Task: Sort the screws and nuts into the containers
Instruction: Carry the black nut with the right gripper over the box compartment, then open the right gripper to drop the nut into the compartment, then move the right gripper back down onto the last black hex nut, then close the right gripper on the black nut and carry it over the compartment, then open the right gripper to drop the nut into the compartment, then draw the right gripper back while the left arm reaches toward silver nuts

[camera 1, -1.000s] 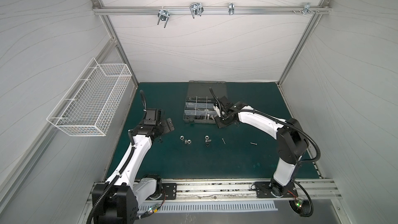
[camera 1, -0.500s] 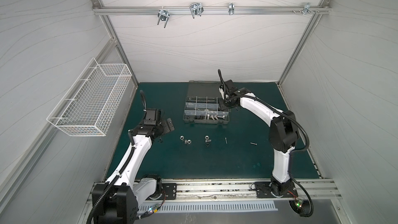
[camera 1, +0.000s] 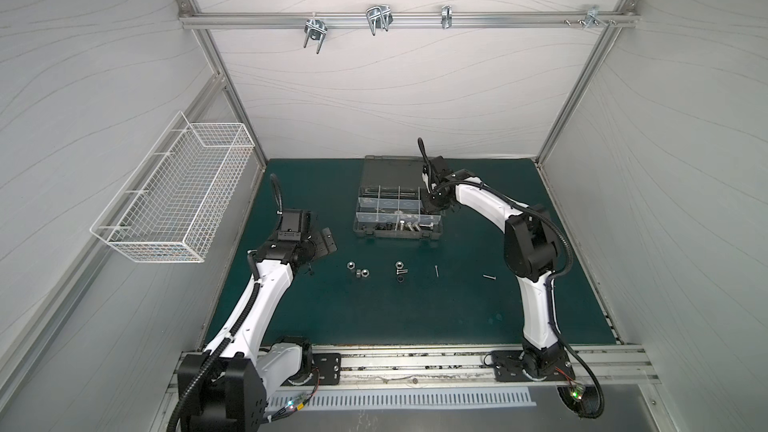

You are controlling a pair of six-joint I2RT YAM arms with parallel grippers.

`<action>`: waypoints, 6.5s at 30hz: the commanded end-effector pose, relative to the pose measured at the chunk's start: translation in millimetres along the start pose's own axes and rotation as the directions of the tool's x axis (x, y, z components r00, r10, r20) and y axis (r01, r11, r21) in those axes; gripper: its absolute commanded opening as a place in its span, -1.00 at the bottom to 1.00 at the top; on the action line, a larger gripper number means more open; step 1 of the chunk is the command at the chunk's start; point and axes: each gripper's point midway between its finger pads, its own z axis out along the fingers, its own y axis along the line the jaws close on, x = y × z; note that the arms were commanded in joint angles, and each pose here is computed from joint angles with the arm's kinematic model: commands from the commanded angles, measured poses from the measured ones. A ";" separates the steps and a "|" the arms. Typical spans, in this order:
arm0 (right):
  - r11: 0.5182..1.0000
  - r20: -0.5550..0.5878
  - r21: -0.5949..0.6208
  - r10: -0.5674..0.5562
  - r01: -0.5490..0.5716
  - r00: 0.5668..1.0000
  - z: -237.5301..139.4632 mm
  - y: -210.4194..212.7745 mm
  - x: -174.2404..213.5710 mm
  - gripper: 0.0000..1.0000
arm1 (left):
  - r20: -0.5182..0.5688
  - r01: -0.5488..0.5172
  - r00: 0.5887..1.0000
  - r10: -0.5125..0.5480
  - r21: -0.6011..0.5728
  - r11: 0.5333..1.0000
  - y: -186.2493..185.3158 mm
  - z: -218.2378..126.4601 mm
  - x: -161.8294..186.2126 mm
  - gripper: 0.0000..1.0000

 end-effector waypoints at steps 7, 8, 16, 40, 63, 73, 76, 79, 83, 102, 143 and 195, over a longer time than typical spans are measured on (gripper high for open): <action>1.000 -0.030 0.006 -0.014 0.014 0.999 6.4 -6.2 4.2 -0.39 | 0.051 0.011 0.999 -0.012 0.028 1.000 -8.0 -12.2 -18.4 0.99; 1.000 -0.028 0.006 -0.015 0.015 0.999 4.6 -6.2 4.0 -0.34 | 0.050 0.012 0.999 -0.013 0.029 1.000 -8.3 -11.8 -18.4 0.98; 1.000 0.011 -0.015 -0.015 0.015 1.000 -20.8 -3.3 -3.1 -0.19 | 0.046 0.013 0.999 -0.015 0.033 0.999 -9.3 -10.6 -18.1 0.99; 0.975 0.043 -0.136 -0.171 0.175 0.984 -101.9 117.9 93.5 -0.18 | 0.068 0.017 0.998 -0.019 0.029 0.999 -7.1 -15.5 -21.3 0.99; 0.936 -0.196 -0.192 -0.330 0.294 0.924 -44.7 174.2 193.0 -0.21 | 0.072 0.030 0.997 -0.030 0.001 1.000 -1.3 -14.9 -20.8 0.99; 0.932 -0.257 -0.241 -0.331 0.271 0.908 -28.8 179.7 214.4 -0.22 | 0.062 0.028 0.998 -0.028 0.001 1.000 -1.1 -13.2 -18.9 0.99; 0.931 -0.268 -0.244 -0.332 0.270 0.904 -23.5 181.1 217.1 -0.24 | 0.061 0.028 0.998 -0.028 0.002 1.000 -1.5 -12.8 -19.0 0.99; 0.931 -0.282 -0.243 -0.336 0.272 0.899 -17.5 181.3 220.5 -0.24 | 0.061 0.028 0.998 -0.028 0.002 1.000 -1.5 -12.6 -19.0 0.99; 0.932 -0.301 -0.225 -0.343 0.283 0.890 -9.8 177.8 225.6 -0.30 | 0.058 0.028 0.998 -0.028 0.000 1.000 -1.2 -11.9 -18.5 0.99; 0.934 -0.162 -0.206 -0.328 0.293 0.931 -63.3 164.3 175.3 -1.00 | 0.055 0.024 0.998 -0.024 0.000 1.000 -1.4 -11.9 -18.2 0.99; 1.000 -0.004 -0.006 -0.003 0.003 1.000 12.0 -3.0 -4.0 -0.91 | 0.062 0.024 0.998 -0.025 0.011 1.000 -3.0 -14.3 -19.1 0.99; 0.993 0.119 0.034 0.109 -0.114 0.987 -111.7 -29.9 60.8 0.47 | 0.052 0.075 0.996 -0.076 0.022 0.997 -4.9 -18.5 -18.7 0.99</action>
